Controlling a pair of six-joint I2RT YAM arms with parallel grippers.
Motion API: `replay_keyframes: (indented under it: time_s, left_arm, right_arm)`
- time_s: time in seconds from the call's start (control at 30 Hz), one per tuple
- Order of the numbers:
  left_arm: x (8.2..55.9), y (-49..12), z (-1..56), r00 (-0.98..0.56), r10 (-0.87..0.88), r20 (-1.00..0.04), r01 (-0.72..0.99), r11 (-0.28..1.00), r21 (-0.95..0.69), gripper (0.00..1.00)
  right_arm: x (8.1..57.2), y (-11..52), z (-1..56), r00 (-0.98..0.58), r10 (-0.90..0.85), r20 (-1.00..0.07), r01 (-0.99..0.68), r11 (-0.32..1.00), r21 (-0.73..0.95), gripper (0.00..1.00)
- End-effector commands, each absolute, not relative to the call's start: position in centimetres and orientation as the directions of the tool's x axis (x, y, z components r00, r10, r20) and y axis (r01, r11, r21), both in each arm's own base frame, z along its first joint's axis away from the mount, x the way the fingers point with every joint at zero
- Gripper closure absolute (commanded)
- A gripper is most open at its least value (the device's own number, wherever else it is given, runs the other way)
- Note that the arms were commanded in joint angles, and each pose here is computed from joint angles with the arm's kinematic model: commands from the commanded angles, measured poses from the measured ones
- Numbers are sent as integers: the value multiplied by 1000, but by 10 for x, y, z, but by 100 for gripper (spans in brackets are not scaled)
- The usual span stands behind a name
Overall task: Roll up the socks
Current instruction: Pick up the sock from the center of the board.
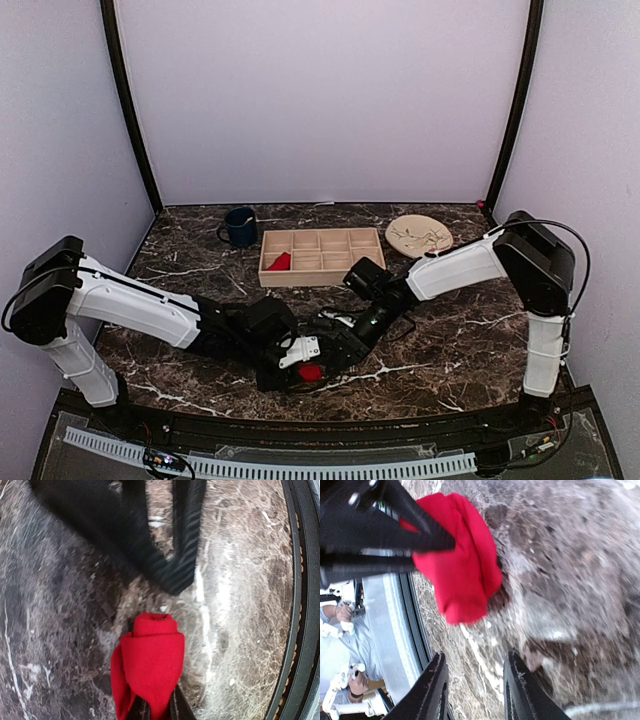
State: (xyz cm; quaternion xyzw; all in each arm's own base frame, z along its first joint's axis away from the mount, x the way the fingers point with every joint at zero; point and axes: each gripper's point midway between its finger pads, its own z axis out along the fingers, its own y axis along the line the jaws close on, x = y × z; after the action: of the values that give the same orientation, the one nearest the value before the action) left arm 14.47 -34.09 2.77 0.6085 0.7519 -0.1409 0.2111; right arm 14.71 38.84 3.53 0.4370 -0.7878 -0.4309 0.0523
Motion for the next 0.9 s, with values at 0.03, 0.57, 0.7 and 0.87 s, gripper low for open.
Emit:
replay_keyframes:
  time_s: [0.03,0.57,0.7,0.87]
  left_arm:
    - [154,-331,44,-289,795,-533,949,310,-53,100]
    - [270,-325,152,-389,513,-765,832,553,-53,100]
    - [322,-317,183,-354,457,-816,784,621,8,100]
    - [371,-323,206,-277,439,-855,765,639,80,100]
  right_arm:
    - [167,386,56,-666,-648,-370,-648,256,717,64]
    - [212,371,67,-717,-516,-468,-683,387,620,65]
    - [216,371,70,-714,-500,-489,-691,397,604,65]
    - [223,368,73,-709,-478,-518,-703,420,574,65]
